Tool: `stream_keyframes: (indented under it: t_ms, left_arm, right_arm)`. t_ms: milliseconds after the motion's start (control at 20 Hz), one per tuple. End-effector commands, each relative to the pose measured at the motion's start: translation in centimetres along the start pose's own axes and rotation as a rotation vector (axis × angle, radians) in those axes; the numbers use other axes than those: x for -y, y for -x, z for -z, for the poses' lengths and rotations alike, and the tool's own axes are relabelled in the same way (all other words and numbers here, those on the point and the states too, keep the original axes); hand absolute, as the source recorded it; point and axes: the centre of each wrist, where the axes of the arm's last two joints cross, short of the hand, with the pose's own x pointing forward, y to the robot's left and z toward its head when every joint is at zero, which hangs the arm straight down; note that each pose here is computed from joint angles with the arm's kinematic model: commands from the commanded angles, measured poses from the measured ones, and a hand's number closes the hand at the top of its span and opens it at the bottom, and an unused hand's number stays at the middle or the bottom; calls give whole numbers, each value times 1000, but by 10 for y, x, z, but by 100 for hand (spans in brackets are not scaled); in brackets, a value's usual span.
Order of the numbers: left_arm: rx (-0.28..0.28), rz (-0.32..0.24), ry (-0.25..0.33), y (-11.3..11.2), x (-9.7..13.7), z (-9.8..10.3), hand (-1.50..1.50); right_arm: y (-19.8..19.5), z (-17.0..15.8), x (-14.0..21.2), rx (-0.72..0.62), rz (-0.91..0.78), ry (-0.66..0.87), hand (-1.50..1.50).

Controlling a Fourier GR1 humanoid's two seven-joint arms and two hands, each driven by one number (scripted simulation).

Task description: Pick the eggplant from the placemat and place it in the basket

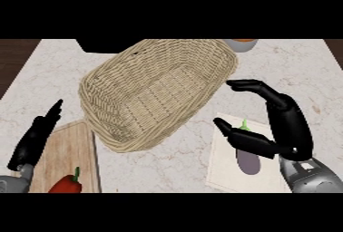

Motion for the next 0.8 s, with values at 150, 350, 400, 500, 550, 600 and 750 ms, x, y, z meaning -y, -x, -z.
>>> stream_keyframes:
  t_ms: [150, 350, 400, 500, 550, 600, 750]
  left_arm:
    - [-107, 33, -22, 25, 2, -8, 0]
    - [-147, 36, -67, 32, -3, -12, 0]
    - [-141, 31, -64, 34, -1, -14, 0]
    - [-142, 22, -78, 32, 1, -12, 0]
    - [-137, 26, -93, 28, -5, -11, 0]
    - [-133, 26, -67, 29, 5, -13, 0]
    - [-116, 35, -63, 29, 8, -14, 0]
  right_arm:
    - [6, 0, 19, 108, -598, 85, -150]
    - [20, -11, 48, -49, -884, 105, -150]
    - [25, -16, 53, -114, -947, 86, -150]
    - [26, -28, 48, -237, -1012, 1, -150]
    - [27, -36, 37, -311, -1000, -73, -150]
    - [25, -37, 35, -351, -1048, -150, -150]
    - [14, -56, 9, -448, -1060, -392, -150]
